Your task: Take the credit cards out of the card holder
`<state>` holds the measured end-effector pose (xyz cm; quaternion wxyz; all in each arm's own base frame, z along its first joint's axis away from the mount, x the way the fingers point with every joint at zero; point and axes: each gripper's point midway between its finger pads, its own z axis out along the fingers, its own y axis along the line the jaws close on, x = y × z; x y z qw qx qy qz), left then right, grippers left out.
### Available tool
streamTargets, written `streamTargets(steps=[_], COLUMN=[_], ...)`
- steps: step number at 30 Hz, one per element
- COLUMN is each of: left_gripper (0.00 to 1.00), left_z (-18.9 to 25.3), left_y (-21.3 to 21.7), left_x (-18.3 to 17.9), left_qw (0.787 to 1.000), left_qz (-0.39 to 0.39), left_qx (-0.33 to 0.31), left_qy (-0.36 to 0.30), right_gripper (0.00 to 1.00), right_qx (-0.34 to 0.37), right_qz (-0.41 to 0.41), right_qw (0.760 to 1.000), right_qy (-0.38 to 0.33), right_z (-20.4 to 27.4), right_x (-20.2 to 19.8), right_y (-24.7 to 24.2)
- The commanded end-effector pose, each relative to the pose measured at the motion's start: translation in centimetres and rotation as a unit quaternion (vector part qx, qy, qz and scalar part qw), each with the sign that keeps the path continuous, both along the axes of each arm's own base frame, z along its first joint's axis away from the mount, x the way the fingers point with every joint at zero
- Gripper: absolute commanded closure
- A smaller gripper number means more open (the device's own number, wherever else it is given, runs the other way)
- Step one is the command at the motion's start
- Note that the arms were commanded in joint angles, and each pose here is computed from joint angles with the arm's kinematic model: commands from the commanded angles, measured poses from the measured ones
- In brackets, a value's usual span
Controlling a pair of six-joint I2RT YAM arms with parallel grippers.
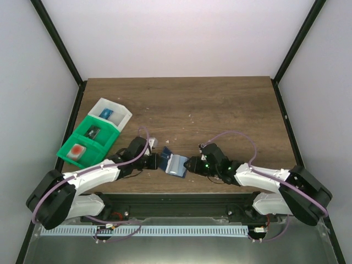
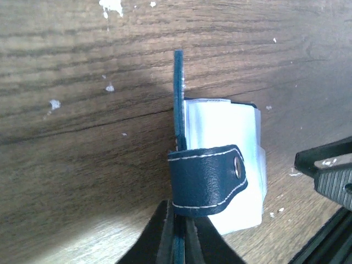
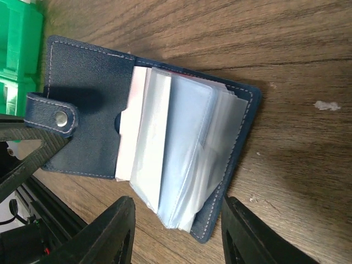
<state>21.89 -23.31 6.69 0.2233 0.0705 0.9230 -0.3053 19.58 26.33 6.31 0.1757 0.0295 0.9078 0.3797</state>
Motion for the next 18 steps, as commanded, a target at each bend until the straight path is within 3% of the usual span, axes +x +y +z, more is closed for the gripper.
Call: streamTargets(steps=[1, 5, 10, 18], left_gripper=[0.96, 1.00, 1.00, 1.00], left_z=[-0.3, -0.8, -0.6, -1.8], left_y=[-0.8, -1.1, -2.2, -1.8], left_x=[-0.6, -1.4, -2.7, -2.4], left_qw=[0.999, 0.998, 0.985, 0.985], left_qz=[-0.018, -0.012, 0.012, 0.060], left_qx=[-0.026, -0.057, -0.156, -0.142], left_qy=[0.013, 0.033, 0.078, 0.084], right_gripper=[0.55, 0.55, 0.53, 0.49], right_qx=[0.004, 0.006, 0.009, -0.003], right_qz=[-0.002, -0.004, -0.007, -0.044], right_qw=[1.000, 1.000, 1.000, 0.999], right_qy=[-0.019, -0.019, -0.018, 0.006], right_z=[0.7, 0.9, 0.7, -0.6], right_x=[0.1, 0.0, -0.1, 0.0], right_y=[-0.2, -0.3, -0.5, -1.4])
